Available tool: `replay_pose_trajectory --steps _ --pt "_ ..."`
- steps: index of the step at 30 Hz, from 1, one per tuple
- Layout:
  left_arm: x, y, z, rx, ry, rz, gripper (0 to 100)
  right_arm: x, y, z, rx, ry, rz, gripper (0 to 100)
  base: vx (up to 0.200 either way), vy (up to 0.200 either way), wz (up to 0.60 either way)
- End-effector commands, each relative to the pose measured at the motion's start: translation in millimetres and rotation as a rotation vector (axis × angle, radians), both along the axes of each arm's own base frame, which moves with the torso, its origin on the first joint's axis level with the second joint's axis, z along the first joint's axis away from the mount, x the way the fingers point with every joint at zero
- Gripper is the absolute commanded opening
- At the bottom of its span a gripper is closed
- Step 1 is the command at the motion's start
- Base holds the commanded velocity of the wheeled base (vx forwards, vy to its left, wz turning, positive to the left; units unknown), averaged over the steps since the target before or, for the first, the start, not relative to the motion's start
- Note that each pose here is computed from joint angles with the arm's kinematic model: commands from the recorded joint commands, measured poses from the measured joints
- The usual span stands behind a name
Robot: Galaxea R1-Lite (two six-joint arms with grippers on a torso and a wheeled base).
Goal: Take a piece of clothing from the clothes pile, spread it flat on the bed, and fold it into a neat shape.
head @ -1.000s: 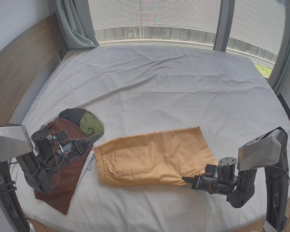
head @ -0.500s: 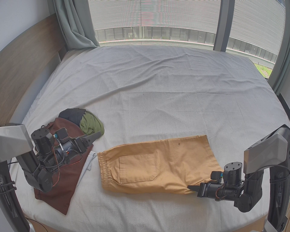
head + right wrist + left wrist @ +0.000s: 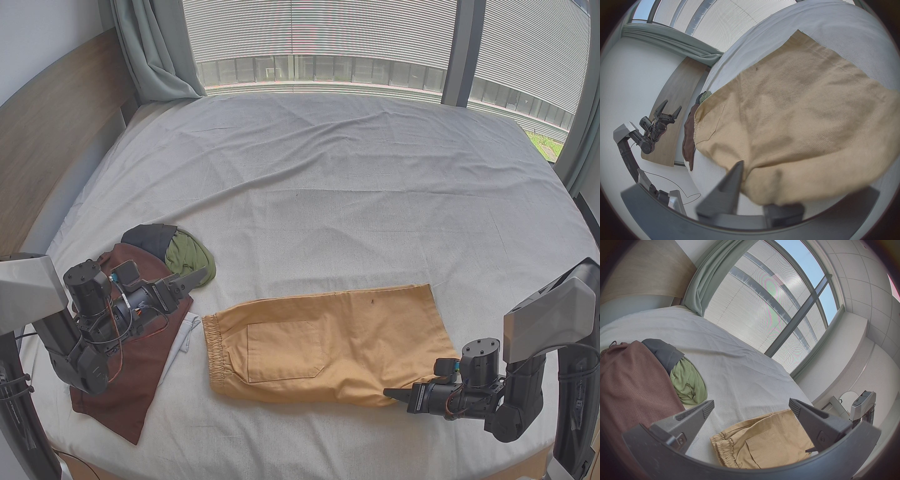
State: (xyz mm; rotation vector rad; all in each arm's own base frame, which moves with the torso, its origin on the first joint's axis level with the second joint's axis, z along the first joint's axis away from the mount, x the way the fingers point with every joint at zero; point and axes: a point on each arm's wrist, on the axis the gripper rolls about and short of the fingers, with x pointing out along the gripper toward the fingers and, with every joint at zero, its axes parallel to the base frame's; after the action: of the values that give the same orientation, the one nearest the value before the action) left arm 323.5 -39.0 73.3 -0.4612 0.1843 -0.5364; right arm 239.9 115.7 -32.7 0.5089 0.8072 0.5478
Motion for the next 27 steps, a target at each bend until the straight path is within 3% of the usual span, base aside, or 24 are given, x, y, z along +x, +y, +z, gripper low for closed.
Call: replay_pose_trajectory --steps 1,12,20,27 --pt "-0.8 -0.1 0.1 0.000 0.001 -0.001 100 -1.8 -0.4 0.5 -0.001 0.003 0.001 100 0.000 0.000 0.00" --pt "-3.3 -2.9 -1.2 0.000 0.010 -0.013 100 -40.3 2.9 5.9 -0.075 0.046 0.116 100 0.000 0.000 0.00" --pt "-3.9 -2.4 -1.2 0.000 0.012 -0.016 100 -63.2 12.9 37.2 -0.035 -0.034 0.207 100 0.000 0.000 0.00" --pt "-9.5 -3.1 4.0 -0.001 0.004 -0.030 100 -62.0 13.9 58.2 0.019 -0.124 0.210 100 0.000 0.000 0.00"
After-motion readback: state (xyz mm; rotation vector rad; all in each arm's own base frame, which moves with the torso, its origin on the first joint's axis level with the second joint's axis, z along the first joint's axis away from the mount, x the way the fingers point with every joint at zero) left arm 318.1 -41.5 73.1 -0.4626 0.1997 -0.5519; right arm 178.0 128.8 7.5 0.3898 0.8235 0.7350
